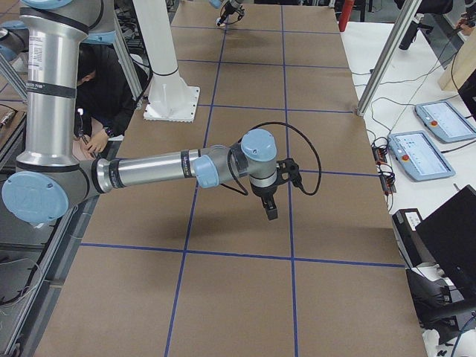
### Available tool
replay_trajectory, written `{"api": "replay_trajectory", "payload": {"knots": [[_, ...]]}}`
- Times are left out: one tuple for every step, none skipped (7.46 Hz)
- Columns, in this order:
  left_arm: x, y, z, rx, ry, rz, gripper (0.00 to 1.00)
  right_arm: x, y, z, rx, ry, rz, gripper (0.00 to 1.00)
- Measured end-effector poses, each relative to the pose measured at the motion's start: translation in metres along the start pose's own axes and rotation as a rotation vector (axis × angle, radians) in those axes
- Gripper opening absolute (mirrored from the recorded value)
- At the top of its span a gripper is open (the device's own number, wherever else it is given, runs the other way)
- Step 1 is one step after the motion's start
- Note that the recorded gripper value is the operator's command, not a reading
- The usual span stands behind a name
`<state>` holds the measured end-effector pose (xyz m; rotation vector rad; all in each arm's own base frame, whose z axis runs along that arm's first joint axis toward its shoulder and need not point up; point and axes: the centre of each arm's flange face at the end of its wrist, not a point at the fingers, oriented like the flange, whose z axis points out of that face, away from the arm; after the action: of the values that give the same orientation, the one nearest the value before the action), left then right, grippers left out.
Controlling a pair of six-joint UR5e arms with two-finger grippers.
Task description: Place and press bell with both arms
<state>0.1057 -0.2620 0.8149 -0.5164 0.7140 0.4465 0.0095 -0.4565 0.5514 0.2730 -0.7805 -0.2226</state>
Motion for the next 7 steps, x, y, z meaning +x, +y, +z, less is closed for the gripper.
{"api": "replay_trajectory", "payload": {"knots": [[-0.003, 0.0, 0.003, 0.007, 0.0, 0.008, 0.57, 0.0, 0.0, 0.0, 0.0, 0.0, 0.0, 1.0], [-0.005, 0.0, 0.005, 0.013, -0.001, 0.014, 0.37, 0.0, 0.0, 0.0, 0.001, -0.001, -0.001, 1.0], [-0.006, 0.0, 0.005, 0.016, 0.0, 0.018, 0.27, -0.001, 0.0, -0.001, 0.001, -0.001, -0.001, 1.0], [-0.005, 0.0, 0.005, 0.019, -0.001, 0.021, 0.23, -0.001, 0.0, -0.001, 0.002, -0.002, -0.002, 1.0], [-0.002, -0.001, 0.001, 0.027, 0.0, 0.029, 0.17, -0.002, -0.001, -0.001, 0.003, -0.002, -0.003, 1.0], [0.004, -0.002, -0.004, 0.038, 0.0, 0.04, 0.12, -0.002, -0.001, -0.002, 0.004, -0.002, -0.004, 1.0], [0.011, 0.002, -0.01, 0.05, -0.001, 0.049, 0.08, -0.002, -0.001, -0.002, 0.004, -0.002, -0.004, 1.0]]}}
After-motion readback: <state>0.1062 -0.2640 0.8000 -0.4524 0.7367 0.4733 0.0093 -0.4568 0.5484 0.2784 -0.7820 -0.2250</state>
